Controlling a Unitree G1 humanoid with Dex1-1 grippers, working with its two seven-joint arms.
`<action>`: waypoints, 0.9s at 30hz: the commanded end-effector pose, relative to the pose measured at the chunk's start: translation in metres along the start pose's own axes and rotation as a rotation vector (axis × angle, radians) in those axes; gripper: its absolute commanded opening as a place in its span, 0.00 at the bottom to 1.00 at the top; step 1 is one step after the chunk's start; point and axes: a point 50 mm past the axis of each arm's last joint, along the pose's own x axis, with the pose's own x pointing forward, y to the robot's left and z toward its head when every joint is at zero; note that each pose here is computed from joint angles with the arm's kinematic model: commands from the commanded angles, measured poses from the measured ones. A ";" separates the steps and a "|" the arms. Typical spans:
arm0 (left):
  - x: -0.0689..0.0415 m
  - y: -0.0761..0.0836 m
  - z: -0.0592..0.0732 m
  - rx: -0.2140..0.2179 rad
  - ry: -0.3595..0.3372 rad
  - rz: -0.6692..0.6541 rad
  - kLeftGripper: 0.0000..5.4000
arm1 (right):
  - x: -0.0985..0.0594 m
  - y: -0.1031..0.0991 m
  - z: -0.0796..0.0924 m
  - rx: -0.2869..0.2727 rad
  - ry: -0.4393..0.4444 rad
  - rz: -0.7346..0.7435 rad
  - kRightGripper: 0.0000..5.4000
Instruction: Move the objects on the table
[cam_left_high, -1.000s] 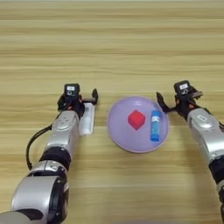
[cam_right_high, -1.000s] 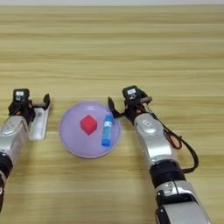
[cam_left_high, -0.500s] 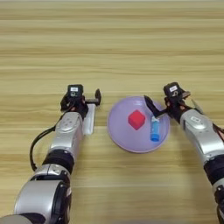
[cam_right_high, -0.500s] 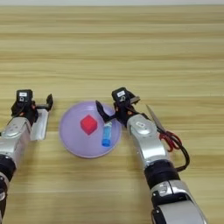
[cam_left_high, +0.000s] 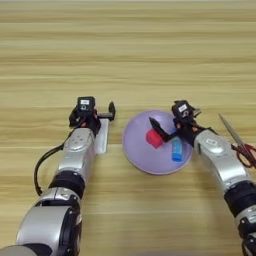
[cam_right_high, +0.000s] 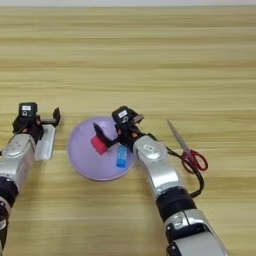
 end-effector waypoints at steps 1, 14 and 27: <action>-0.001 -0.003 -0.002 0.009 -0.001 0.000 1.00 | 0.000 0.002 -0.004 -0.012 0.019 0.019 1.00; 0.000 -0.006 -0.002 0.013 -0.003 -0.002 1.00 | -0.002 0.013 -0.014 -0.033 0.070 0.093 1.00; 0.000 -0.007 -0.002 0.017 -0.005 -0.003 1.00 | -0.004 0.019 -0.026 -0.063 0.145 0.146 1.00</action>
